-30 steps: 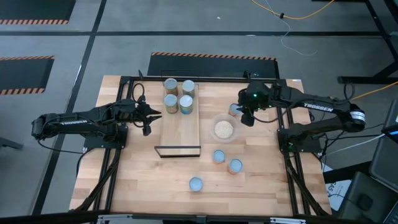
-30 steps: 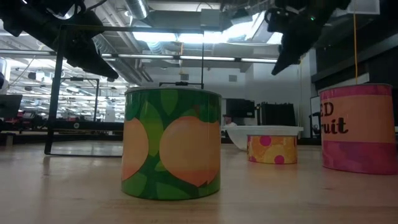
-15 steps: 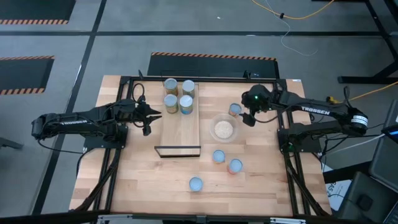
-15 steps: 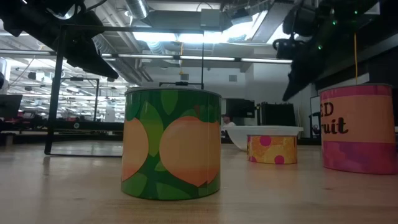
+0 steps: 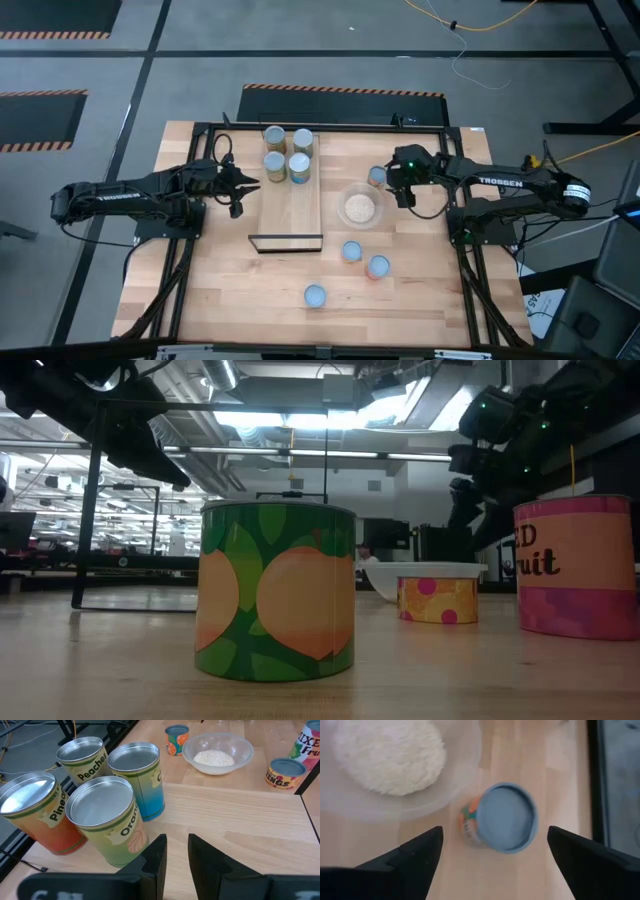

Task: Pick and place cans onto a shelf
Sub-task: Put the small canned oranges on the shelf

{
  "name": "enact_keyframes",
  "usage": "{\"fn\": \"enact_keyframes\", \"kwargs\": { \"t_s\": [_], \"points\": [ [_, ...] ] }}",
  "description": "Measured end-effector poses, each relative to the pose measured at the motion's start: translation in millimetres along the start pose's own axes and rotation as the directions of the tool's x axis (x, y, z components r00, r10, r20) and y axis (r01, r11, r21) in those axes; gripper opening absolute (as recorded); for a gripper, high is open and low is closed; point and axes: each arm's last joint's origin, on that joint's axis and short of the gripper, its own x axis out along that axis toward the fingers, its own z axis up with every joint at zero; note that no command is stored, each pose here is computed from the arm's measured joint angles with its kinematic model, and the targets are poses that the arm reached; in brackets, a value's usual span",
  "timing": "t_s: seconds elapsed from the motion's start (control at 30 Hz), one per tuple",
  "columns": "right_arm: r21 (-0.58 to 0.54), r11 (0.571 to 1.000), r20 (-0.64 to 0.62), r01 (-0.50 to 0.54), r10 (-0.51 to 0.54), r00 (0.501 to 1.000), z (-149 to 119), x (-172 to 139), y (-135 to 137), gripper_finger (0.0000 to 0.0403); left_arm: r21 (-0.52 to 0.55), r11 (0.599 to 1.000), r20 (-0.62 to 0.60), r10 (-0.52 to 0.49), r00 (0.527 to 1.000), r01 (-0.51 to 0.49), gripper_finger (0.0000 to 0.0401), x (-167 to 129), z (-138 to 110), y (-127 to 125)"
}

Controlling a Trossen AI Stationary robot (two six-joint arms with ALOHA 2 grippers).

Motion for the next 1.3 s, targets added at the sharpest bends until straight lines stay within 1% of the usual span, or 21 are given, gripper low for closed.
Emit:
{"fn": "enact_keyframes", "kwargs": {
  "t_s": [0.13,0.47,0.57,0.77,0.9,1.3],
  "points": [
    [0.003,1.0,0.012,0.015,-0.016,1.0,1,6,-2,0.0349,0.0,1.0,0.0,0.0,1.0,0.0,0.0071,0,0,0],
    [-0.012,0.998,-0.101,-0.054,0.053,0.994,-6,30,4,0.0294,0.0,1.0,0.0,0.0,1.0,0.0,0.0071,0,0,0],
    [-0.043,0.997,-0.117,-0.066,0.061,0.991,-7,35,5,0.0271,0.0,1.0,0.0,0.0,1.0,0.0,0.0071,0,0,0],
    [-0.047,0.997,-0.12,-0.062,0.056,0.991,-6,39,5,0.0213,0.0,1.0,0.0,0.0,1.0,0.0,0.0071,0,0,0],
    [-0.047,0.997,-0.12,-0.063,0.057,0.991,-6,39,5,0.0206,0.0,1.0,0.0,0.0,1.0,0.0,0.0071,0,0,0],
    [-0.045,0.996,-0.123,-0.071,0.065,0.99,-7,39,5,0.0205,0.0,1.0,0.0,0.0,1.0,0.0,0.0071,0,0,0]
  ]
}}
